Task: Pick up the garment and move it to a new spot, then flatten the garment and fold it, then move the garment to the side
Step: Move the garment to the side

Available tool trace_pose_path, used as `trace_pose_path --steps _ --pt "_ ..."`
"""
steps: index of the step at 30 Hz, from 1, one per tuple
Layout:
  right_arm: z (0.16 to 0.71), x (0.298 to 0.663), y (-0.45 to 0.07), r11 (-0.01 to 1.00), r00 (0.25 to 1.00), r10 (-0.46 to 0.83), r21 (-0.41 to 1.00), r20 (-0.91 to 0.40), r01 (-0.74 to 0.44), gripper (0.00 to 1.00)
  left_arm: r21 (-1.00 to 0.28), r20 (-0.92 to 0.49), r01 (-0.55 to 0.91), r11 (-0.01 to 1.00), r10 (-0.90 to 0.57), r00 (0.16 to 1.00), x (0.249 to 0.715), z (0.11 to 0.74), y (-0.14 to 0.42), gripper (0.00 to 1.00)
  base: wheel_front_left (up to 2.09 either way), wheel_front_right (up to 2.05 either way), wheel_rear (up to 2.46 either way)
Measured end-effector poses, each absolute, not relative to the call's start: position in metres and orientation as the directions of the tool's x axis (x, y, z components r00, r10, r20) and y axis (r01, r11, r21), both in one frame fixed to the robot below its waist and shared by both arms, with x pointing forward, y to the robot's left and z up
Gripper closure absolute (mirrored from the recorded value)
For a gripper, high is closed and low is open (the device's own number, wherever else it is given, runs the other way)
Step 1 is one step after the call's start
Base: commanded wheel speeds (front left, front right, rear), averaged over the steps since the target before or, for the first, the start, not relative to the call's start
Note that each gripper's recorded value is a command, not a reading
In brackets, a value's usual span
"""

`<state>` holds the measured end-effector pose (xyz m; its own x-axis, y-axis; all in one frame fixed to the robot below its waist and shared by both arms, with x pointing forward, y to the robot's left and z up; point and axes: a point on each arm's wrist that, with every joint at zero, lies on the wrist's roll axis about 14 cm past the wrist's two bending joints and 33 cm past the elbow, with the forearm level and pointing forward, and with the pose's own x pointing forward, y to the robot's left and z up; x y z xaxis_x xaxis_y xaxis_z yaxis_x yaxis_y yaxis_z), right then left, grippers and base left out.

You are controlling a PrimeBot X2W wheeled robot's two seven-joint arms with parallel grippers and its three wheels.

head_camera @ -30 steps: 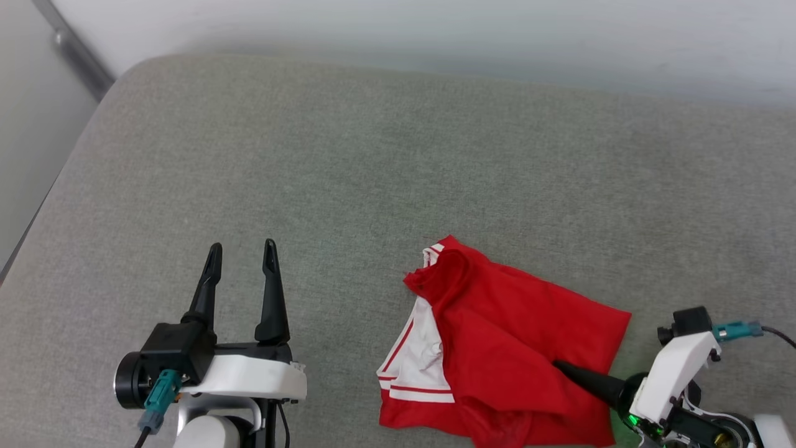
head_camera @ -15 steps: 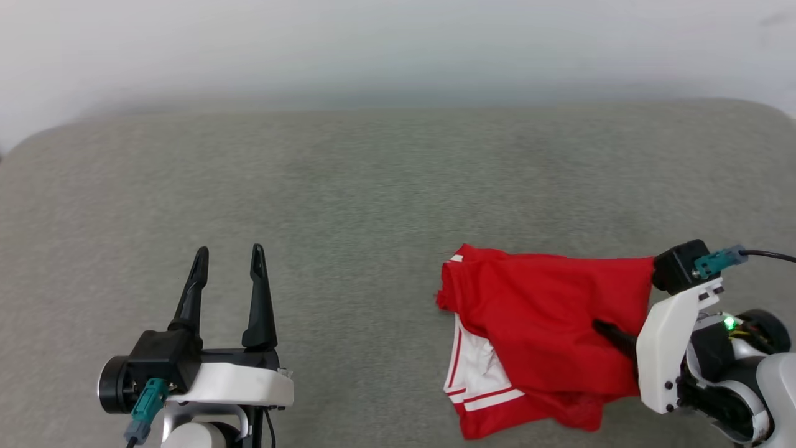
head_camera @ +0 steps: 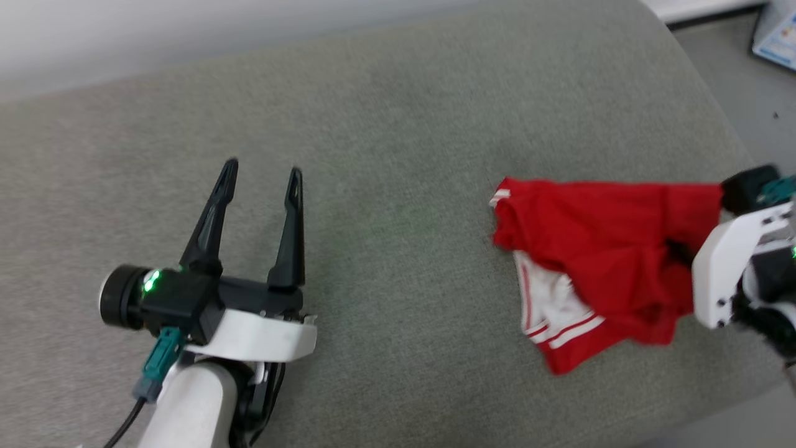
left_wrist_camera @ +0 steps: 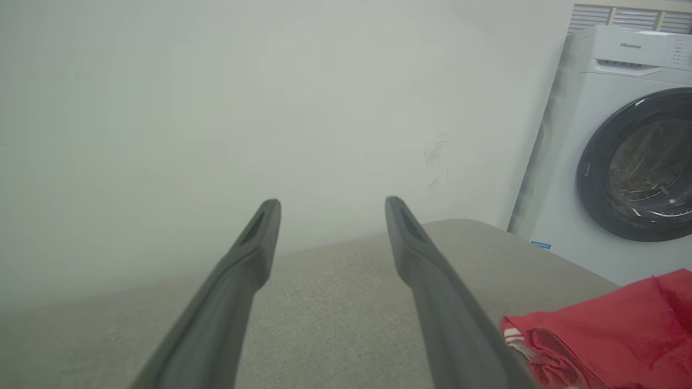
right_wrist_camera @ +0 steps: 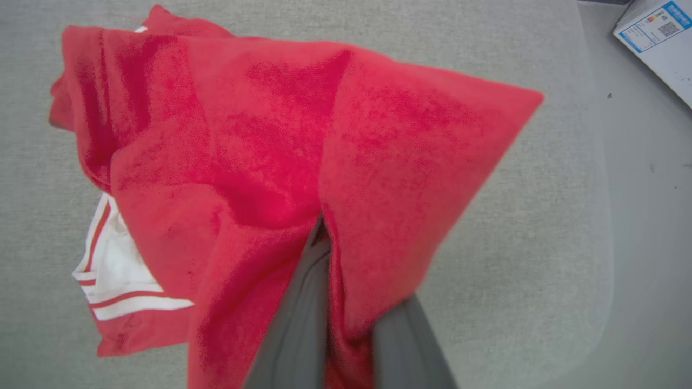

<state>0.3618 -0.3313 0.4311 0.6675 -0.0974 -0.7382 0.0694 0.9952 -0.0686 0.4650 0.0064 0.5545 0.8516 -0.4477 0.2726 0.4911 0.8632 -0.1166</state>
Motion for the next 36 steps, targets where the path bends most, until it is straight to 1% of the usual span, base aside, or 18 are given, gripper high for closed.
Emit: trace_pose_path --steps 6,9,11,15,16,17,18,19,21,22,26,28,32,33,34,36 --pt "0.435 0.383 -0.41 0.951 0.663 -0.31 -0.232 -0.681 0.205 1.0 -0.131 0.261 0.595 0.793 -0.551 0.793 0.49 0.536 -0.033 0.0 0.0 0.0 0.0" --pt "0.435 0.39 -0.446 0.914 0.644 -0.405 -0.312 -0.649 0.26 1.0 -0.139 0.252 0.621 0.772 -0.579 0.776 0.501 0.522 -0.043 0.0 0.0 0.0 0.0" --pt "0.435 0.398 -0.462 0.892 0.644 -0.448 -0.354 -0.62 0.281 1.0 -0.15 0.237 0.623 0.768 -0.583 0.777 0.508 0.51 -0.045 0.0 0.0 0.0 0.0" --pt "0.424 0.417 -0.477 0.868 0.656 -0.492 -0.382 -0.572 0.318 1.0 -0.165 0.195 0.62 0.767 -0.591 0.783 0.521 0.481 -0.045 0.0 0.0 0.0 0.0" --pt "0.416 0.421 -0.475 0.869 0.66 -0.491 -0.376 -0.568 0.323 0.77 -0.172 0.185 0.618 0.767 -0.591 0.785 0.523 0.474 -0.045 0.0 0.0 0.0 0.0" --pt "0.408 0.424 -0.474 0.869 0.66 -0.489 -0.379 -0.57 0.318 0.44 -0.178 0.176 0.616 0.767 -0.591 0.787 0.526 0.468 -0.045 0.0 0.0 0.0 0.0" --pt "0.399 0.425 -0.472 0.87 0.657 -0.49 -0.375 -0.573 0.321 0.0 -0.181 0.166 0.614 0.768 -0.592 0.789 0.527 0.462 -0.044 0.0 0.0 0.0 0.0" --pt "0.399 0.425 -0.472 0.87 0.657 -0.49 -0.375 -0.573 0.321 0.0 -0.181 0.166 0.614 0.768 -0.592 0.789 0.527 0.462 -0.044 0.0 0.0 0.0 0.0" --pt "0.376 0.423 -0.472 0.864 0.639 -0.502 -0.373 -0.583 0.338 0.0 -0.187 0.139 0.604 0.775 -0.587 0.797 0.53 0.447 -0.04 0.0 0.0 0.0 0.0" --pt "0.374 0.421 -0.475 0.858 0.633 -0.512 -0.372 -0.581 0.354 0.0 -0.188 0.135 0.601 0.777 -0.586 0.799 0.53 0.445 -0.039 0.0 0.0 0.0 0.0" --pt "0.384 0.412 -0.489 0.829 0.636 -0.558 -0.4 -0.534 0.391 0.0 -0.184 0.14 0.594 0.783 -0.577 0.804 0.528 0.45 -0.037 0.0 0.0 0.0 0.0" --pt "0.4 0.408 -0.499 0.81 0.651 -0.584 -0.407 -0.486 0.422 0.0 -0.185 0.149 0.592 0.784 -0.573 0.806 0.526 0.455 -0.036 0.0 0.0 0.0 0.0" --pt "0.428 0.403 -0.505 0.795 0.684 -0.599 -0.418 -0.418 0.44 0.0 -0.195 0.171 0.586 0.787 -0.561 0.81 0.516 0.47 -0.036 0.0 0.0 0.0 0.0" --pt "0.428 0.403 -0.505 0.795 0.684 -0.599 -0.418 -0.418 0.44 0.0 -0.195 0.171 0.586 0.787 -0.561 0.81 0.516 0.47 -0.036 0.0 0.0 0.0 0.0" --pt "0.439 0.4 -0.504 0.794 0.706 -0.596 -0.412 -0.384 0.447 0.0 -0.197 0.176 0.574 0.795 -0.547 0.818 0.511 0.477 -0.032 0.0 0.0 0.0 0.0" --pt "0.446 0.396 -0.498 0.803 0.732 -0.581 -0.396 -0.355 0.445 0.0 -0.197 0.174 0.554 0.809 -0.527 0.832 0.505 0.483 -0.026 0.0 0.0 0.0 0.0"
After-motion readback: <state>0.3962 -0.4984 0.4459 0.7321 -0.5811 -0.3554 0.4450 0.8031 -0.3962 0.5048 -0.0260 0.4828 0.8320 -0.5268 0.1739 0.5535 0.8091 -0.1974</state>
